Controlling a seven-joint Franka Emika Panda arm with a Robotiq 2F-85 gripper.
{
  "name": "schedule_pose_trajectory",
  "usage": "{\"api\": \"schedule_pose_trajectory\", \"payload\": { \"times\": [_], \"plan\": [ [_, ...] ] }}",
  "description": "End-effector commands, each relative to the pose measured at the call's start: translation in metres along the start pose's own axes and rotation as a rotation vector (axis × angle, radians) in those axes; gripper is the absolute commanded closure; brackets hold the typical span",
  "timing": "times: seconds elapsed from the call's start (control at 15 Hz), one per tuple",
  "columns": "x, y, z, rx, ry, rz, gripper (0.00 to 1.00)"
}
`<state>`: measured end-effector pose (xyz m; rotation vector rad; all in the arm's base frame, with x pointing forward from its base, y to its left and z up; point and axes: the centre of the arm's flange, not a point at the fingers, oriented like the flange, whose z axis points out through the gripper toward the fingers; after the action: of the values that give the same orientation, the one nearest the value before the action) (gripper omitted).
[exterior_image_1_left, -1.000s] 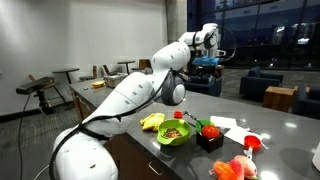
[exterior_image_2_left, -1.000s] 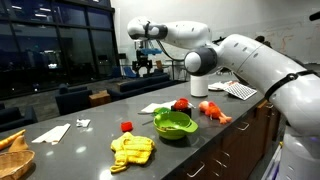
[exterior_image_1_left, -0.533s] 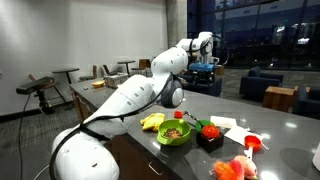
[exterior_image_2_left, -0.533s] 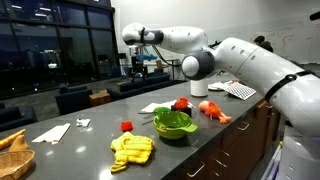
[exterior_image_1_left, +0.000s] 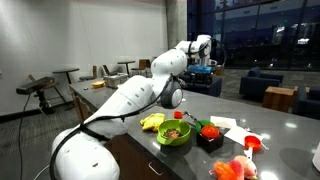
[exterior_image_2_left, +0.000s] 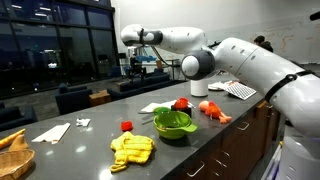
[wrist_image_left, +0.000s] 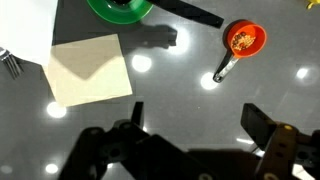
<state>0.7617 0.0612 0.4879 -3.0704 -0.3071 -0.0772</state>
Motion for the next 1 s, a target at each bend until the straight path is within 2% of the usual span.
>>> {"api": "schedule_pose_trajectory", "payload": {
  "times": [0.0,0.13,0.33,0.53,0.73,0.93],
  "plan": [
    [0.0,0.0,0.0,0.0,0.0,0.0,0.0],
    [-0.003,-0.002,0.002,-0.02,0.008,0.0,0.0],
    [-0.03,-0.011,-0.008,-0.096,0.058,0.019,0.0],
    [-0.056,-0.02,-0.026,-0.13,0.082,0.013,0.0],
    [-0.077,-0.021,-0.039,-0.12,0.031,0.025,0.0],
    [-0.092,-0.011,-0.045,-0.091,-0.074,0.066,0.0]
  ]
}}
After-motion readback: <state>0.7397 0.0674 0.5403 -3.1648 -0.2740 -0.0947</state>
